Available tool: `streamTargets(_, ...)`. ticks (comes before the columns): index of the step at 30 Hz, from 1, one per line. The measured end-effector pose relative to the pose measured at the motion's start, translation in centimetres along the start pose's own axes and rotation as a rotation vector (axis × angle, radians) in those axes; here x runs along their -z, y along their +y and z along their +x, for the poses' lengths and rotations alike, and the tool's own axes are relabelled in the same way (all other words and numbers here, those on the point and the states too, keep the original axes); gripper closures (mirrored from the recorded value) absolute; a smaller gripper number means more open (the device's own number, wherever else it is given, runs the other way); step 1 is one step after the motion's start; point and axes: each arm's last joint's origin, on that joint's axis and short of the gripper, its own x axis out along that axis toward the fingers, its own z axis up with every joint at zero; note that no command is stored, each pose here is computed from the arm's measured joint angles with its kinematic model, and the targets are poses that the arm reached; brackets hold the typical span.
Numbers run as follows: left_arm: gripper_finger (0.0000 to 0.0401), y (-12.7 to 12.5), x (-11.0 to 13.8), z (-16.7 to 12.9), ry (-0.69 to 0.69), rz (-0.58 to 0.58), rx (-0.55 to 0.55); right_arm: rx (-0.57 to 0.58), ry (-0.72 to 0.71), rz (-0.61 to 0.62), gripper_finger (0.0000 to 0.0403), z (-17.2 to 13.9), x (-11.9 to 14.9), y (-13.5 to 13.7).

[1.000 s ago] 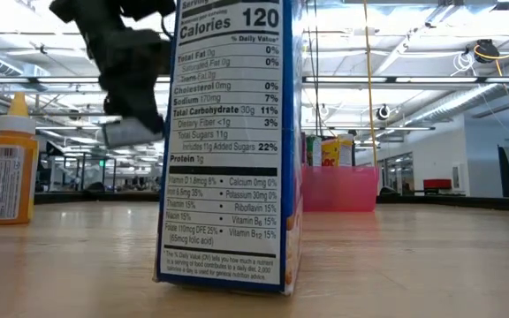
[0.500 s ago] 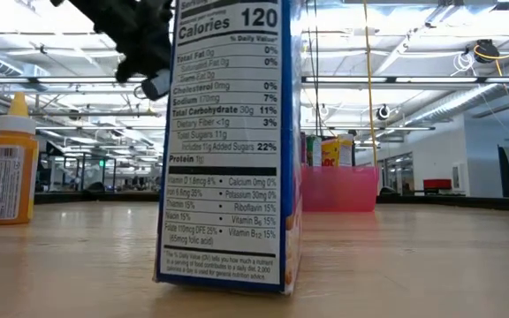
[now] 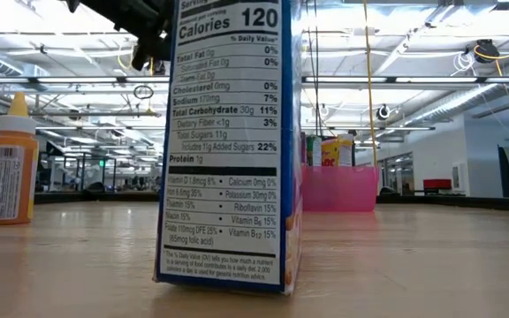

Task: Pick & Place Kitchen Items
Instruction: Put the large black food coloring bottle into the black bin

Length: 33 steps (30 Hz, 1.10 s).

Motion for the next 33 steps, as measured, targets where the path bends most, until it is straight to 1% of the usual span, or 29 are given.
streamTargets(4, 0.0308, 0.9, -0.4, 0.2, -0.019, -0.013, -0.036, 0.023, -0.009, 0.0, 0.0248, 0.0, 0.0, -0.1)
streamTargets(9, 0.0308, 1.7, -0.5, 1.4, -0.034, -0.001, -0.07, 0.022, -0.009, 0.0, 0.0248, 0.0, 0.0, -0.1)
streamTargets(11, 0.0308, 1.8, -0.6, 2.3, -0.059, 0.013, -0.072, 0.022, -0.009, 0.007, 0.0248, 0.0, 0.0, -0.1)
streamTargets(16, 0.0308, 2.7, 0.0, 5.0, -0.066, 0.043, -0.108, 0.021, -0.009, 0.029, 0.0248, 0.0, 0.0, -0.1)
streamTargets(20, 0.0308, 3.8, 0.9, 7.2, -0.044, 0.047, -0.146, 0.021, -0.009, 0.03, 0.0248, 0.0, 0.0, -0.1)
streamTargets(26, 0.0308, 5.4, 2.3, 10.3, -0.024, 0.018, -0.096, 0.022, -0.01, 0.03, 0.0248, 0.0, 0.0, 0.0)
streamTargets(33, 0.0308, 6.9, 3.6, 13.1, -0.065, 0.0, -0.104, 0.019, -0.01, 0.085, 0.0248, 0.0, 0.0, 0.0)
